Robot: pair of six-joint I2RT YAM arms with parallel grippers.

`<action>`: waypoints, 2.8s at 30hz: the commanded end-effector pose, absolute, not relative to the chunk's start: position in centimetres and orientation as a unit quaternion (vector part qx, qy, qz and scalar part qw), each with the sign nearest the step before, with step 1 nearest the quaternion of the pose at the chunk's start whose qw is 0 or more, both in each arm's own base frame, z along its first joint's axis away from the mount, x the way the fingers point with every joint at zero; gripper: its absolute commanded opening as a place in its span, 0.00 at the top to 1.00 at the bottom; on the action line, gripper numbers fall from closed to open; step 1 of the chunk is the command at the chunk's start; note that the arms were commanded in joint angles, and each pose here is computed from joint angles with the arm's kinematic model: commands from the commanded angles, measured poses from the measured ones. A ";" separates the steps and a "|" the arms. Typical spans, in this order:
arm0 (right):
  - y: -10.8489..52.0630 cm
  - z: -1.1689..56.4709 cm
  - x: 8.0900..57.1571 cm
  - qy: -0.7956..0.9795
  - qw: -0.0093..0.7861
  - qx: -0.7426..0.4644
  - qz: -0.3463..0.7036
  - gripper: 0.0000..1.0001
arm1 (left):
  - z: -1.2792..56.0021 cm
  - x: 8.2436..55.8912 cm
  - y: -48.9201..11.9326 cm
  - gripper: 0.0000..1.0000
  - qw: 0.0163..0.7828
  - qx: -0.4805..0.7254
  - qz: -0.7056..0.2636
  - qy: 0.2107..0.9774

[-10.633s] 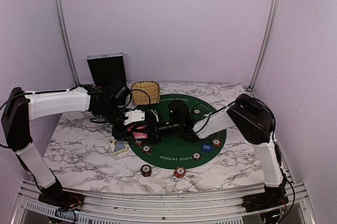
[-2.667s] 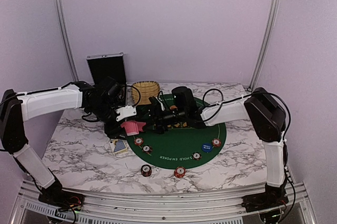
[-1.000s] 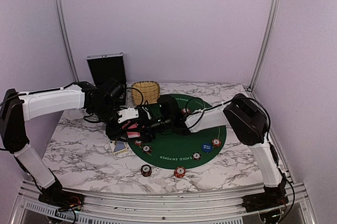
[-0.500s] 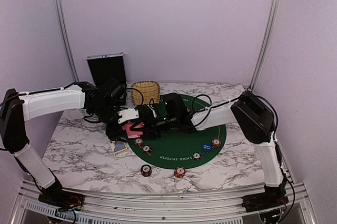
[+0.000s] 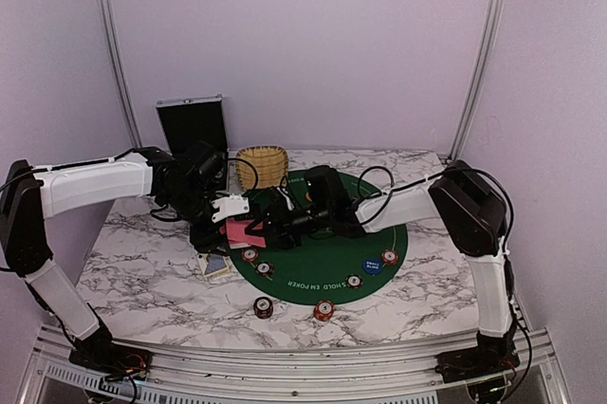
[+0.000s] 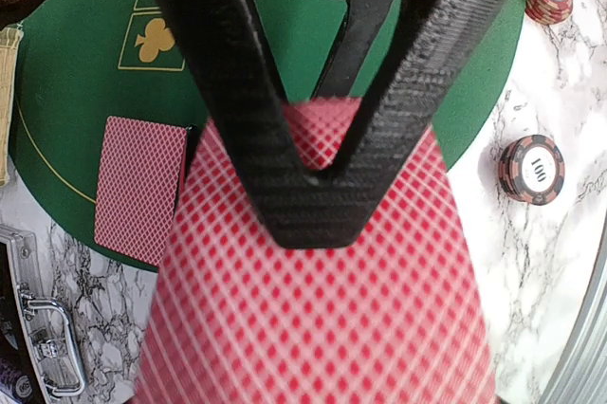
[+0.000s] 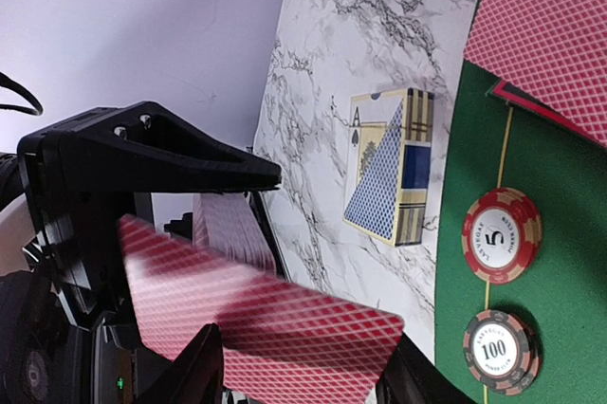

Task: Distribute texas hold em gaming equipment

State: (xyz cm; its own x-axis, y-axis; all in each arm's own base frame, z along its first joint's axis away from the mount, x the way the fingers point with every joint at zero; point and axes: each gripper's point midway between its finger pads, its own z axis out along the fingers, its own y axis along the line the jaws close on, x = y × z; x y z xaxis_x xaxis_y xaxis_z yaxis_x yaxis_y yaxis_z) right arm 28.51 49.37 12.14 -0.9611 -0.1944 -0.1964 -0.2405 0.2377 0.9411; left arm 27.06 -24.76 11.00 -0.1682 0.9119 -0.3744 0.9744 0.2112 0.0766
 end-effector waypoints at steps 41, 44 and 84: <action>42.2 18.8 31.5 0.752 0.075 -0.060 0.652 1.00 | 11.2 27.2 -24.3 0.80 0.175 0.623 -0.079 0.759; 41.2 19.0 32.7 0.751 0.085 -0.049 0.653 1.00 | 11.2 27.1 -24.2 0.80 0.175 0.623 -0.077 0.759; 25.4 6.6 60.1 0.822 0.225 0.111 0.511 1.00 | 12.0 26.9 -24.3 0.81 0.171 0.626 -0.084 0.756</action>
State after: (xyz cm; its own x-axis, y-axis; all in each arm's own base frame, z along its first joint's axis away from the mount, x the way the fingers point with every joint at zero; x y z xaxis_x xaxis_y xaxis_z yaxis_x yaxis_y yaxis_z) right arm 58.89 26.32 7.75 -0.8929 0.3892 -0.2262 -0.0566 0.4014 0.9142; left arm 27.07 -24.26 10.86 -0.1666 0.9214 -0.3512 0.9737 0.2099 0.0886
